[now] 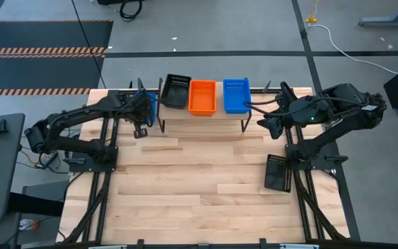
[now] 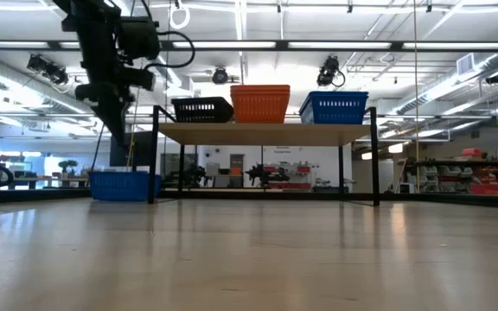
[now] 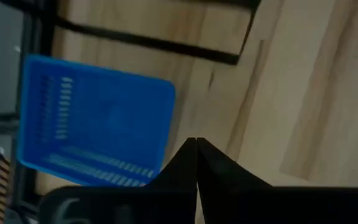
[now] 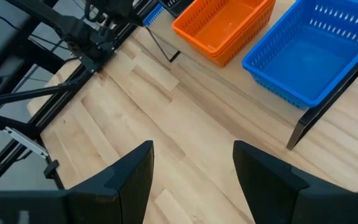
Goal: Stack baskets on shelf by color
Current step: Stack the blue bin on top of the blue bin on the shelf
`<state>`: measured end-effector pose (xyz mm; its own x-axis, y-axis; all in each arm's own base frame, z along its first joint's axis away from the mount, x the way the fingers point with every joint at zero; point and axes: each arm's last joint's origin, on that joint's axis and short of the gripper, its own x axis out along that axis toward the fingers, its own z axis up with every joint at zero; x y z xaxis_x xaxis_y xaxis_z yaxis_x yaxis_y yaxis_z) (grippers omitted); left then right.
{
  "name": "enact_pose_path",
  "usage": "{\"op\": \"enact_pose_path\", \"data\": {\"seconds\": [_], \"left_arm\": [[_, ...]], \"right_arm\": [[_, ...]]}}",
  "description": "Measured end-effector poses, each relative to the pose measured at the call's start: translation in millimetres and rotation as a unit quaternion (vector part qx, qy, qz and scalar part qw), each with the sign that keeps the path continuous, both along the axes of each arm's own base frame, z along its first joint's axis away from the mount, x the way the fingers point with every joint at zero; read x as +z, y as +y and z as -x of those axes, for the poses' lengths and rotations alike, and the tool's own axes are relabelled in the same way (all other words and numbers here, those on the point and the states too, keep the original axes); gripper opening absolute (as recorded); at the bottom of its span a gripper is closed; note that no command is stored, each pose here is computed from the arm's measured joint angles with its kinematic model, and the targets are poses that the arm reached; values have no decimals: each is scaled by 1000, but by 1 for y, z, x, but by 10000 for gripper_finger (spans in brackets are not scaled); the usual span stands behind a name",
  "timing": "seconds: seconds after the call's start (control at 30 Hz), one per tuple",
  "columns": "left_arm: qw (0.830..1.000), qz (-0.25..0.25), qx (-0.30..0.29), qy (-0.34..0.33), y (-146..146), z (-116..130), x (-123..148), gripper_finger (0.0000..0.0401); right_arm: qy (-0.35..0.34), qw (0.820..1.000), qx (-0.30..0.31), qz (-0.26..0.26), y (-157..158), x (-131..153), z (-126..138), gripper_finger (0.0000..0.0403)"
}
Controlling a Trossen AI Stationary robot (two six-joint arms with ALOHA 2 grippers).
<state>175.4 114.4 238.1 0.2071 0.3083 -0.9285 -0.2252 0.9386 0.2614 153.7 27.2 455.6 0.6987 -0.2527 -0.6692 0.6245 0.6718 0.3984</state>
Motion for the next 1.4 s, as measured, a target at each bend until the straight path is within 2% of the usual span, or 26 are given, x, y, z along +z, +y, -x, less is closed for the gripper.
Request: {"op": "enact_pose_path", "data": {"seconds": [0.1, 0.2, 0.4, 0.53, 0.7, 0.87, 0.97, 1.03, 1.13, 1.33, 1.4], "left_arm": [[1000, -18, -10, 8, 4, 1, 1, 12], [999, -22, -11, 38, 6, 7, -9, 43], [994, -12, -10, 108, 8, 28, -41, 134], [990, -53, 3, 128, 9, 32, -57, 196], [989, -93, -14, 115, 12, 30, -67, 246], [990, -83, -60, 98, 10, 29, -75, 262], [986, -82, -94, 110, 8, 31, -80, 249], [983, -79, -113, 123, 6, 34, -84, 225], [982, -70, -114, 131, 4, 37, -89, 171], [985, -56, -93, 131, 3, 37, -84, 30], [986, -53, -88, 130, 4, 35, -77, 12]], "right_arm": [[1, 1000, 0, 0, 0, 0, 0, 226], [2, 1000, 2, -2, 0, 0, 0, 226], [-1, 1000, -5, -15, 0, 0, 0, 226], [-1, 1000, -6, -17, 0, 0, 0, 226], [-2, 1000, -5, -19, 0, 0, 0, 226], [-6, 999, -14, -35, 1, 0, 0, 226], [-7, 999, -15, -38, 1, 0, 0, 226], [-7, 999, -15, -38, 1, 0, 0, 226], [-7, 999, -16, -39, 1, 0, 0, 226], [-7, 999, -17, -39, 1, 0, 0, 226], [-6, 999, -17, -38, 0, 0, 0, 226]]}}
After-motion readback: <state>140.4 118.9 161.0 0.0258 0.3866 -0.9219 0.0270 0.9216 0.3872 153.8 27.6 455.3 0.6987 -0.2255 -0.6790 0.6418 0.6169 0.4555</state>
